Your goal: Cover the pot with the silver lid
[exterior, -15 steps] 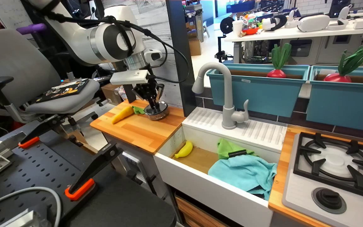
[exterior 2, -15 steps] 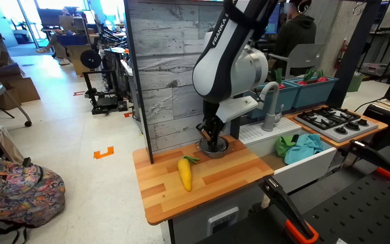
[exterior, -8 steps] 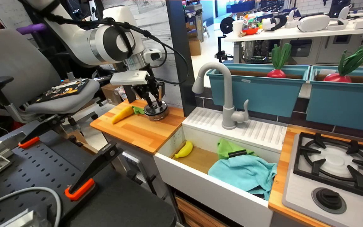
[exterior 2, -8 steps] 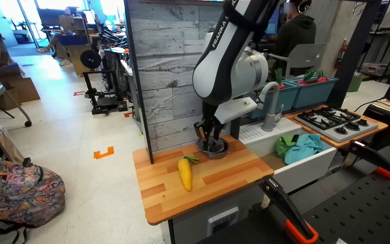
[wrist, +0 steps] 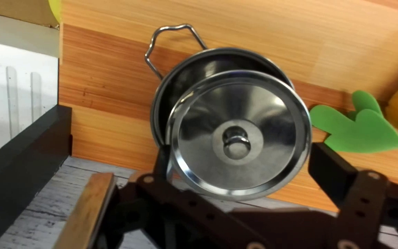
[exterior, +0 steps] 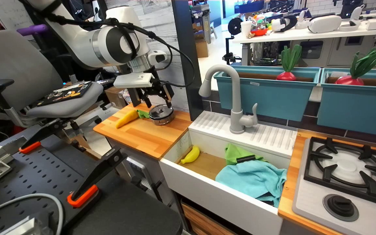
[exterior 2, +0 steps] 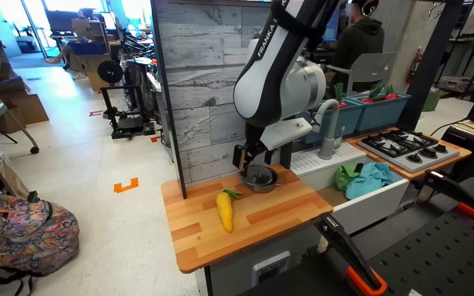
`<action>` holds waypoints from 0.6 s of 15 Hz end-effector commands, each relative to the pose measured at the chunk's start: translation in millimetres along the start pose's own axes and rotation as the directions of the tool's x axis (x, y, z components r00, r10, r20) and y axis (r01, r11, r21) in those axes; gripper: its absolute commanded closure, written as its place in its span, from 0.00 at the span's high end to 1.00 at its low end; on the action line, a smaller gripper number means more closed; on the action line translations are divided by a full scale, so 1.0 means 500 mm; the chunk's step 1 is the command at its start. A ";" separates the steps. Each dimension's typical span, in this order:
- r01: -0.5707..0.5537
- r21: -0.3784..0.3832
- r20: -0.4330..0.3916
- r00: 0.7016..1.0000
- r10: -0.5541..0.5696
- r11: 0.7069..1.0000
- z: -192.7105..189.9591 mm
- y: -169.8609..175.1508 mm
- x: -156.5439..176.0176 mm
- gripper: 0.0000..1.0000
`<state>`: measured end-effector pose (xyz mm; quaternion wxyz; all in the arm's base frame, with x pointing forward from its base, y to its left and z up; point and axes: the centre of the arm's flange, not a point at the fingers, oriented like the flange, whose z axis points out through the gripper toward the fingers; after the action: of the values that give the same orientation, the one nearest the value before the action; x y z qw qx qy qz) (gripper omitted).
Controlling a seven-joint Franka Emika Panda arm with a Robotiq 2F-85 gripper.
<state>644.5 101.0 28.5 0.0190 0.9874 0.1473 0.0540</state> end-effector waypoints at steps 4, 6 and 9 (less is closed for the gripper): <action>0.043 0.000 -0.012 0.999 -0.043 0.999 -0.118 -0.022 -0.047 1.00; 0.070 0.005 -0.009 0.998 -0.070 0.998 -0.163 -0.026 -0.066 1.00; 0.128 0.009 -0.009 0.992 -0.128 0.992 -0.232 -0.045 -0.087 1.00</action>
<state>615.2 109.4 94.2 0.0158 0.9824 0.1776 0.0557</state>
